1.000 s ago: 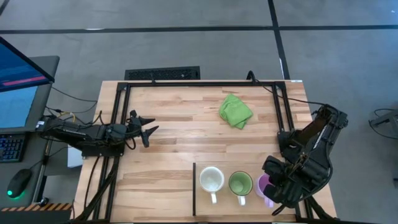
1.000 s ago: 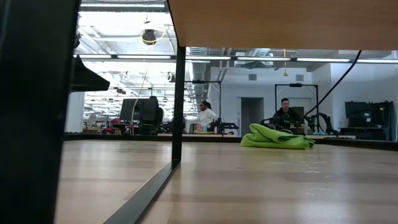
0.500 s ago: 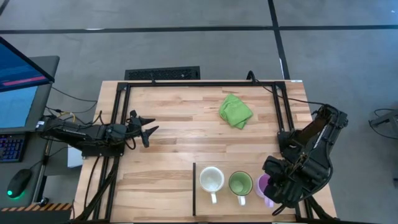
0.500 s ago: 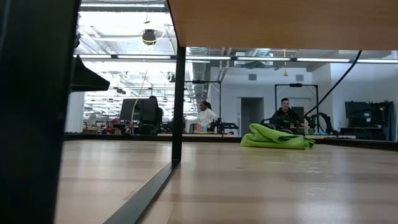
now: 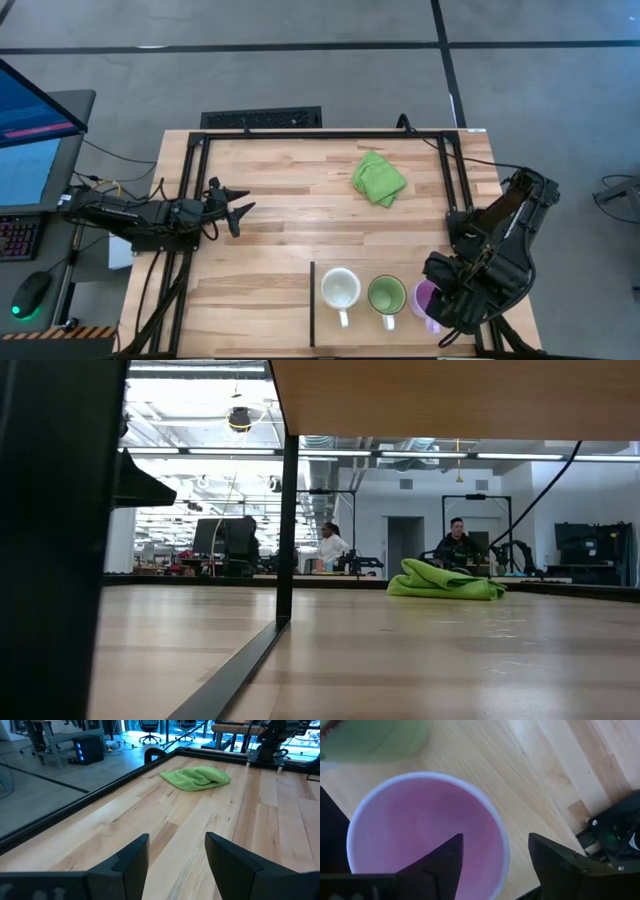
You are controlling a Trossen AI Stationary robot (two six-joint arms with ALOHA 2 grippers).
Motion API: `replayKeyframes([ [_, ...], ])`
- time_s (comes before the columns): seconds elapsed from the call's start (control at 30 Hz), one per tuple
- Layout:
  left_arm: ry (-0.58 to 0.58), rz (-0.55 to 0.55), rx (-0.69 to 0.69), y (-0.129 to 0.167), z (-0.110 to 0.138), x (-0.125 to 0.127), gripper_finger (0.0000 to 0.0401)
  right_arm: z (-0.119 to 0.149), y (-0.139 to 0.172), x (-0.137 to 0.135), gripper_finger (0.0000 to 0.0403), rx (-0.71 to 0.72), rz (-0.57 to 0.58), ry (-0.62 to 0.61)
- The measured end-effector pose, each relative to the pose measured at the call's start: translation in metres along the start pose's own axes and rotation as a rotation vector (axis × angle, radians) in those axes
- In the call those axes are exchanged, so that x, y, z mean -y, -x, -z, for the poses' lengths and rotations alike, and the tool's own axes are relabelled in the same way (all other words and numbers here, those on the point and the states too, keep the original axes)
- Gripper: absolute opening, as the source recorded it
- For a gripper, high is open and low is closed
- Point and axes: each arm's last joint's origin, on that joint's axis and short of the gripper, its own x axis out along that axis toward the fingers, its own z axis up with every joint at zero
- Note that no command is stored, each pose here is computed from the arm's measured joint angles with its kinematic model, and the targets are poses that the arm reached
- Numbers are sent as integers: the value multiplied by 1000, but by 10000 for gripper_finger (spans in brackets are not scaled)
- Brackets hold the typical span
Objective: Stack small to large cups/mugs on shelf
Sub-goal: Return to Home Position
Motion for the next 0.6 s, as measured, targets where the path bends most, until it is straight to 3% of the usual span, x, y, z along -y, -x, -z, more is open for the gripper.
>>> replayKeyframes([
  [0.6,-1,22,-5,0,0,1,185,0,7,6,225,-27,-32,51],
])
